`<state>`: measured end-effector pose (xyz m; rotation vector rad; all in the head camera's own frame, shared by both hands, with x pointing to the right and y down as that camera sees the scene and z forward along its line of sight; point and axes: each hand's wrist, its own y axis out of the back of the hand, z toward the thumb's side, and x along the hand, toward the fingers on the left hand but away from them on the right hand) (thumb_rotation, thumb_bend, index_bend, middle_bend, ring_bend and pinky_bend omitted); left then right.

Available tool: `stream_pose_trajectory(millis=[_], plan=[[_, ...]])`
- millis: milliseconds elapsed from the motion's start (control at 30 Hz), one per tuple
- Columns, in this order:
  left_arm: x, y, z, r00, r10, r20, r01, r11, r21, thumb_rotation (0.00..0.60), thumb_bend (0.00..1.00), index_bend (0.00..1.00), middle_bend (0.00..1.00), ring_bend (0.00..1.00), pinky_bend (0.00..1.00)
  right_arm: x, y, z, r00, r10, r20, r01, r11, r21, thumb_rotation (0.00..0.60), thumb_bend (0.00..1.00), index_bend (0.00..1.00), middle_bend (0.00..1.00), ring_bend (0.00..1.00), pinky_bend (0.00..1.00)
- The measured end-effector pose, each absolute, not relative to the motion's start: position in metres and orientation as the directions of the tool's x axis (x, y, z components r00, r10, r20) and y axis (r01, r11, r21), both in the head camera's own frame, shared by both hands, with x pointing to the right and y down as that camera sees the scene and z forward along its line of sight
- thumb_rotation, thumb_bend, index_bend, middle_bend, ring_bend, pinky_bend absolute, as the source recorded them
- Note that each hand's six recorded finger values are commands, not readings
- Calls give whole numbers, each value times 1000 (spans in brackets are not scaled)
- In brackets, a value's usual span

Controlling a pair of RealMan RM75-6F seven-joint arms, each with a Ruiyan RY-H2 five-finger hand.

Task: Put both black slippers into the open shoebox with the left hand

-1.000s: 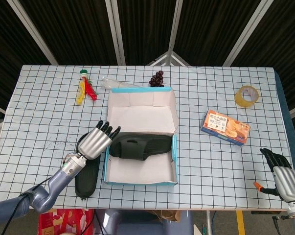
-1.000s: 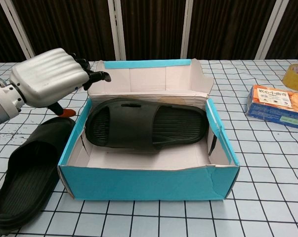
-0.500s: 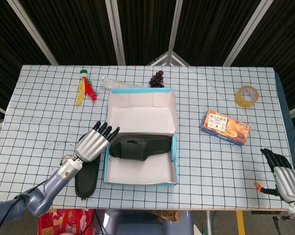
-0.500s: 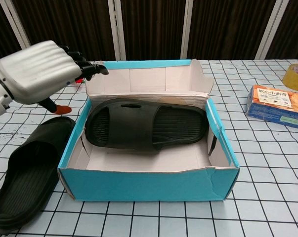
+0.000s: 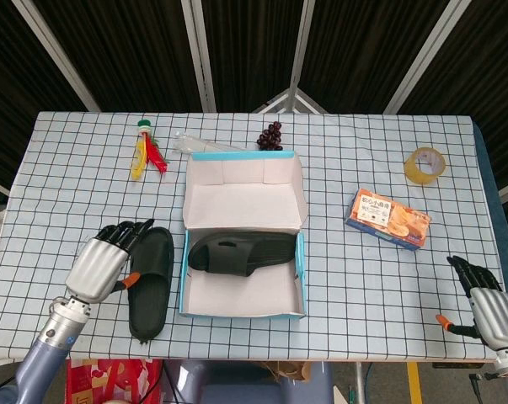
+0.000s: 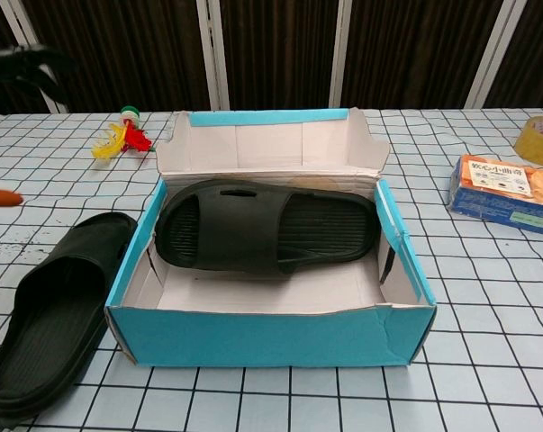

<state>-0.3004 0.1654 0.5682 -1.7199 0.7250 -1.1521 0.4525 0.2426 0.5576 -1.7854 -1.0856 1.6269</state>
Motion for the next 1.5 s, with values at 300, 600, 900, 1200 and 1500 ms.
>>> stream_pose_trajectory(millis=[300, 600, 900, 1200, 1500], plan=[[-330, 157, 583, 269, -718, 642, 52, -655, -754, 554, 112, 0, 155, 168, 277, 451, 243, 560, -23, 806, -591, 221, -572, -789, 600, 221, 13, 75, 95, 72], [-324, 127, 605, 244, -623, 743, 123, -740, -661, 550, 112, 0, 161, 167, 277, 450, 242, 561, -27, 802, -596, 219, -577, -787, 600, 221, 13, 75, 95, 72], [-315, 120, 631, 221, -549, 806, 177, -790, -586, 553, 112, 0, 136, 134, 234, 451, 242, 564, -31, 797, -604, 212, -585, -783, 600, 221, 14, 75, 95, 72], [-294, 120, 653, 229, -483, 845, 258, -807, -531, 555, 112, 0, 145, 134, 234, 451, 242, 563, -38, 795, -605, 216, -585, -782, 600, 221, 13, 75, 95, 72], [-278, 127, 673, 233, -473, 850, 302, -796, -525, 554, 112, 0, 176, 134, 234, 452, 242, 562, -34, 798, -601, 219, -581, -784, 600, 221, 14, 75, 95, 72]])
